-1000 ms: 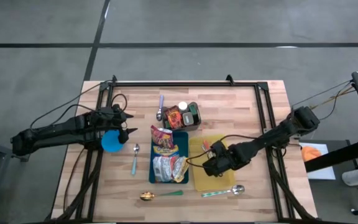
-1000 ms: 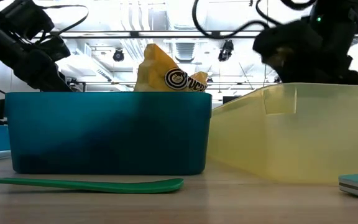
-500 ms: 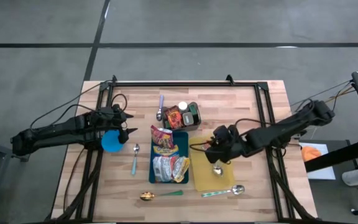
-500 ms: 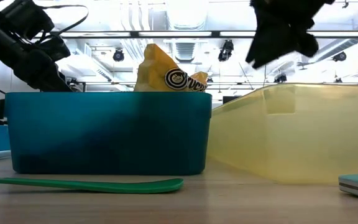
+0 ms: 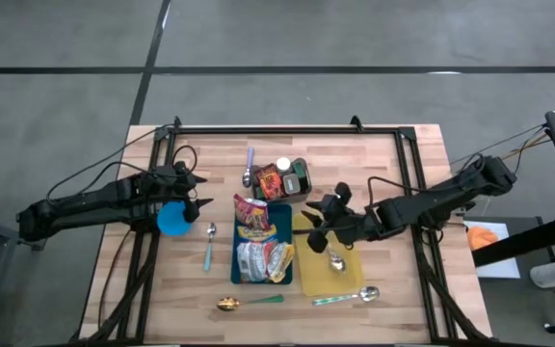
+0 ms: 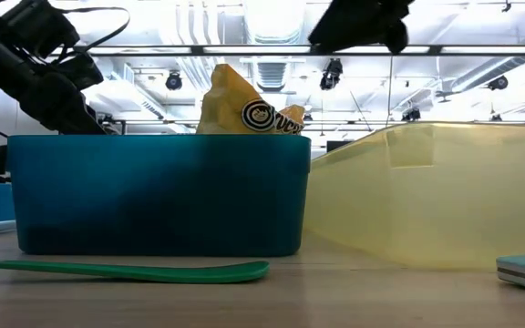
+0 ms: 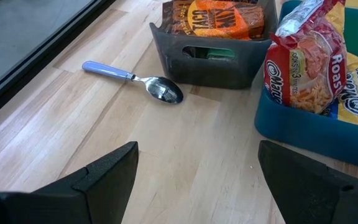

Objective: Pick & Place Food Item
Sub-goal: Put the light purple spoon into the yellow bin

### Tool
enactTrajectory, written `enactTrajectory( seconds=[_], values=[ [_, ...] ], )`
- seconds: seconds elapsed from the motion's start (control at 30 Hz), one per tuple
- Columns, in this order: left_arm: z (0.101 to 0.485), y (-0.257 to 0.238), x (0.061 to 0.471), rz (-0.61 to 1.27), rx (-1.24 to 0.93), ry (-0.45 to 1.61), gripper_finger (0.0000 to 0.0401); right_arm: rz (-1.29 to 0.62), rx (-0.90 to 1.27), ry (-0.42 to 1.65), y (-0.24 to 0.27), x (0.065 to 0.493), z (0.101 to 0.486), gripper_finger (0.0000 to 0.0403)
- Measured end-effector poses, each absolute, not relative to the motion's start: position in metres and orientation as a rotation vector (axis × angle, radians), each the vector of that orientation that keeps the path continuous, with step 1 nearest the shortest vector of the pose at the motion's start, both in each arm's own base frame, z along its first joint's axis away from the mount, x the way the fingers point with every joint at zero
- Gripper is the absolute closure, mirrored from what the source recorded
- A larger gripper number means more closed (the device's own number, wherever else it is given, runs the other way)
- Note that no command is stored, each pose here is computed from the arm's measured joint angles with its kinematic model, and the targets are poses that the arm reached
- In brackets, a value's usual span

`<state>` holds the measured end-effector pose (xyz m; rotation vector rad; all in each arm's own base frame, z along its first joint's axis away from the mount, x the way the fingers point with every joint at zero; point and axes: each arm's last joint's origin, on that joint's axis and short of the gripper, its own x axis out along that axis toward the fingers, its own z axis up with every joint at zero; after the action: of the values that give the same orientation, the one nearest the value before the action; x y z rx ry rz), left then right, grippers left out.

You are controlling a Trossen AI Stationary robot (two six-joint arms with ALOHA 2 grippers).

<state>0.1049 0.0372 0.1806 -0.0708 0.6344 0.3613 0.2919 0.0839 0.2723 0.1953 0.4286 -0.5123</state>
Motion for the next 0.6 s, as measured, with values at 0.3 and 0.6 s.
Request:
enactTrajectory(
  seconds=[0.3,0.6],
  values=[
    [0.181,0.037,0.105,0.361,-0.071,0.636,0.0065,-0.508,0.182,0.397,0.085,0.311,0.263,0.0287],
    [0.18,0.037,0.105,0.361,-0.071,0.637,0.0065,-0.564,0.172,0.41,0.072,0.321,0.254,0.0287]
  ],
)
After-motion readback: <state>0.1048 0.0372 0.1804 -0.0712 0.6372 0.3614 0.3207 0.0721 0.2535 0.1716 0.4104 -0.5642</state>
